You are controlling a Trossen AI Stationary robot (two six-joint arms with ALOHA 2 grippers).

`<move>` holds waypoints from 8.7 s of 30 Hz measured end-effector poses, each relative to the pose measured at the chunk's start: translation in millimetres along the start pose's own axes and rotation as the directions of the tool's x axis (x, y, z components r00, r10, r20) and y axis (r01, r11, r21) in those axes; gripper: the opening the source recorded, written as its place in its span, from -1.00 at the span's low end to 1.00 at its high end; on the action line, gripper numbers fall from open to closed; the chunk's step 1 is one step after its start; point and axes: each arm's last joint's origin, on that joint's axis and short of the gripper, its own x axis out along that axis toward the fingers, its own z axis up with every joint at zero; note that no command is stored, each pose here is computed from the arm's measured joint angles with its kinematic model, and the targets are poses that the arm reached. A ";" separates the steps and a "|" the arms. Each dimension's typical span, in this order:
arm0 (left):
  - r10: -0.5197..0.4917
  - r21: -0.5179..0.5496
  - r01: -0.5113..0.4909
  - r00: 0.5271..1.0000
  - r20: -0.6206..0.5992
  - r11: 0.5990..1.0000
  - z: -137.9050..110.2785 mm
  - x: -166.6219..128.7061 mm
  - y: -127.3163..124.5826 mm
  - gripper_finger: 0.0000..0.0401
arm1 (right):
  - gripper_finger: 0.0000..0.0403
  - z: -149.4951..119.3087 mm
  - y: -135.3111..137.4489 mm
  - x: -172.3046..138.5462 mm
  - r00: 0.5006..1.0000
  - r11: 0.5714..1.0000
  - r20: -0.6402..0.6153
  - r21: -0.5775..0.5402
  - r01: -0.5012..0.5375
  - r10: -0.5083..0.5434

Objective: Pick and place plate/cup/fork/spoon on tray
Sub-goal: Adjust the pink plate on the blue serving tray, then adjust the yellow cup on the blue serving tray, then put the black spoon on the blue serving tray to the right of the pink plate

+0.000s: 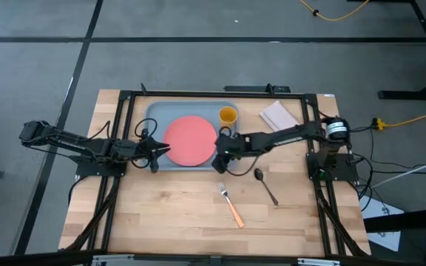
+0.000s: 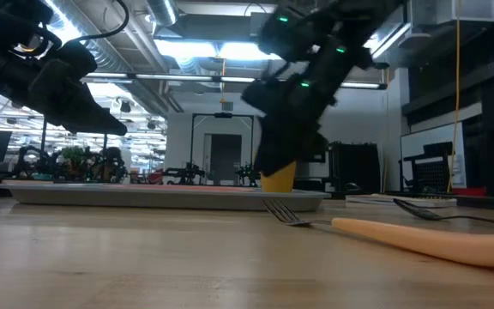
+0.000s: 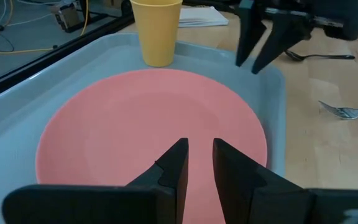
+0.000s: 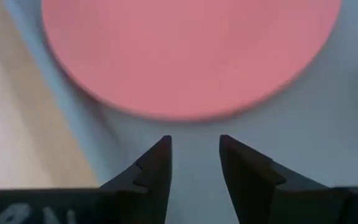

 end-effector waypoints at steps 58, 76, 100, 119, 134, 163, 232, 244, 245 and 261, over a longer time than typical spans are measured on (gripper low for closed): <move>0.000 0.000 0.000 1.000 0.000 1.000 0.0 0.0 0.0 -0.67 | -0.31 29.9 12.8 36.1 0.969 0.988 -0.243 -0.154 0.016 -0.053; 0.000 0.000 0.000 1.000 0.001 1.000 0.1 0.0 0.0 -0.67 | -0.31 45.9 -1.0 62.0 0.993 0.995 -0.116 -0.101 0.003 -0.015; 0.000 -0.001 0.000 1.000 0.002 1.000 0.2 0.0 0.0 -0.67 | -0.31 6.2 25.9 -43.7 0.865 0.932 -0.412 0.093 0.351 -0.285; 0.000 0.000 0.000 1.000 0.001 1.000 0.1 0.0 0.0 -0.67 | -0.31 56.9 -62.2 -17.0 0.888 0.916 -0.323 0.122 0.383 -0.328; 0.000 0.000 0.000 1.000 0.000 1.000 0.0 0.0 0.0 -0.67 | -0.31 86.4 -91.0 -8.3 0.943 0.945 -0.154 0.102 0.311 -0.294; 0.000 0.000 0.000 1.000 0.000 1.000 0.0 0.0 0.0 -0.67 | -0.31 21.1 1.9 -65.6 0.888 0.951 -0.366 0.027 0.308 -0.278; 0.000 0.000 0.000 1.000 0.000 1.000 0.0 0.0 0.0 -0.67 | -0.98 -37.3 19.0 -68.1 0.964 0.718 -0.091 0.650 0.248 -0.250; 0.000 0.000 0.000 1.000 0.000 1.000 0.0 0.0 0.0 -0.67 | -0.98 11.3 -41.6 -0.9 0.983 0.650 -0.110 0.739 0.181 -0.149; 0.000 0.000 0.000 1.000 0.000 1.000 0.0 0.0 0.0 -0.67 | -0.97 12.6 -44.5 2.5 0.982 0.642 -0.119 0.743 0.187 -0.149; 0.000 0.000 0.000 1.000 0.000 1.000 0.0 0.0 0.0 -0.67 | -0.83 14.0 -57.7 15.0 0.976 0.656 -0.154 0.722 0.219 -0.156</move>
